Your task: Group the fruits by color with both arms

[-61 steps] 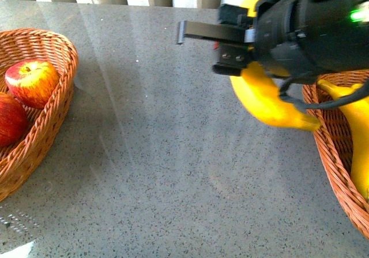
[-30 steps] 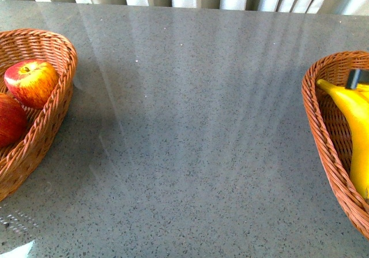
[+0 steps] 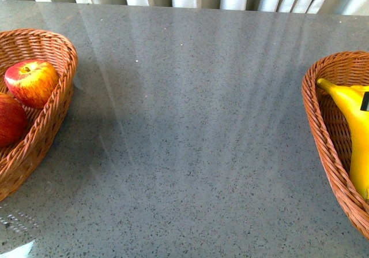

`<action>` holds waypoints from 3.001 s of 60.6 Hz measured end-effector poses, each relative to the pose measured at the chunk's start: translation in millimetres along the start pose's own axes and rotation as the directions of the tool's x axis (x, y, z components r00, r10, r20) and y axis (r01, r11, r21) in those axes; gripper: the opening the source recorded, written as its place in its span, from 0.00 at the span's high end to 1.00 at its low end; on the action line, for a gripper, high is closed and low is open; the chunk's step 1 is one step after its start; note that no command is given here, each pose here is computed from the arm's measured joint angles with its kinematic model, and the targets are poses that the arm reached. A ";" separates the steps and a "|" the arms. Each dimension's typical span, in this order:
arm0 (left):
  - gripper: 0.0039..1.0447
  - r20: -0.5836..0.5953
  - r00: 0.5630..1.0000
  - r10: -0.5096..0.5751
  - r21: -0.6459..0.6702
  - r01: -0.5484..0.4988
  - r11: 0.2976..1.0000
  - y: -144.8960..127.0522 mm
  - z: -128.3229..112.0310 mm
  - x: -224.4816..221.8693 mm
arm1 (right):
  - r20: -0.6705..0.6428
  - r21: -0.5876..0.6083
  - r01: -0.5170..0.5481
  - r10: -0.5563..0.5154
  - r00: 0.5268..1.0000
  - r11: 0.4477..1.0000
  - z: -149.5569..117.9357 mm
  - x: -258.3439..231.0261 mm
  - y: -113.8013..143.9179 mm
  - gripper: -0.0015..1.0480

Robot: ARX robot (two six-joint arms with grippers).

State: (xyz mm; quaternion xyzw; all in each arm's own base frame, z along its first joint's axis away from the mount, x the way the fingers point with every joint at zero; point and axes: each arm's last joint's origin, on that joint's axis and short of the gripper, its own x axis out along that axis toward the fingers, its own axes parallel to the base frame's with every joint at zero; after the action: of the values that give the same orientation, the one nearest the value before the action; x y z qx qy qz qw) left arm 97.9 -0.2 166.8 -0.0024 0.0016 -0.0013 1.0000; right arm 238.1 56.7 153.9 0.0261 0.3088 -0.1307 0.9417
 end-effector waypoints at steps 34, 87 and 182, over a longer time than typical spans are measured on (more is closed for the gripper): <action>0.09 0.000 1.000 0.000 0.000 0.000 1.000 0.0 0.0 0.0 | 0.579 -0.107 -0.253 0.267 0.771 0.962 -9.7 -31.6 -31.3 0.58; 0.09 0.000 1.000 0.000 0.000 0.000 1.000 0.0 0.0 0.0 | 0.584 -0.128 -0.233 0.263 0.768 0.964 -40.7 -80.1 -83.0 0.98; 0.09 0.000 1.000 0.000 0.000 0.000 1.000 0.0 0.0 0.0 | 0.586 -0.129 -0.234 0.264 0.766 0.964 -61.2 -105.7 -92.0 0.14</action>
State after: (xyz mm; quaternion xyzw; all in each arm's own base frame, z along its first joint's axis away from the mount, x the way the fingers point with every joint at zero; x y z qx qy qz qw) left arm 97.9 -0.2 166.8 -0.0024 0.0014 -0.0013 1.0000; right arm 96.9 0.3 169.6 0.0013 -0.0072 0.0013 1.0000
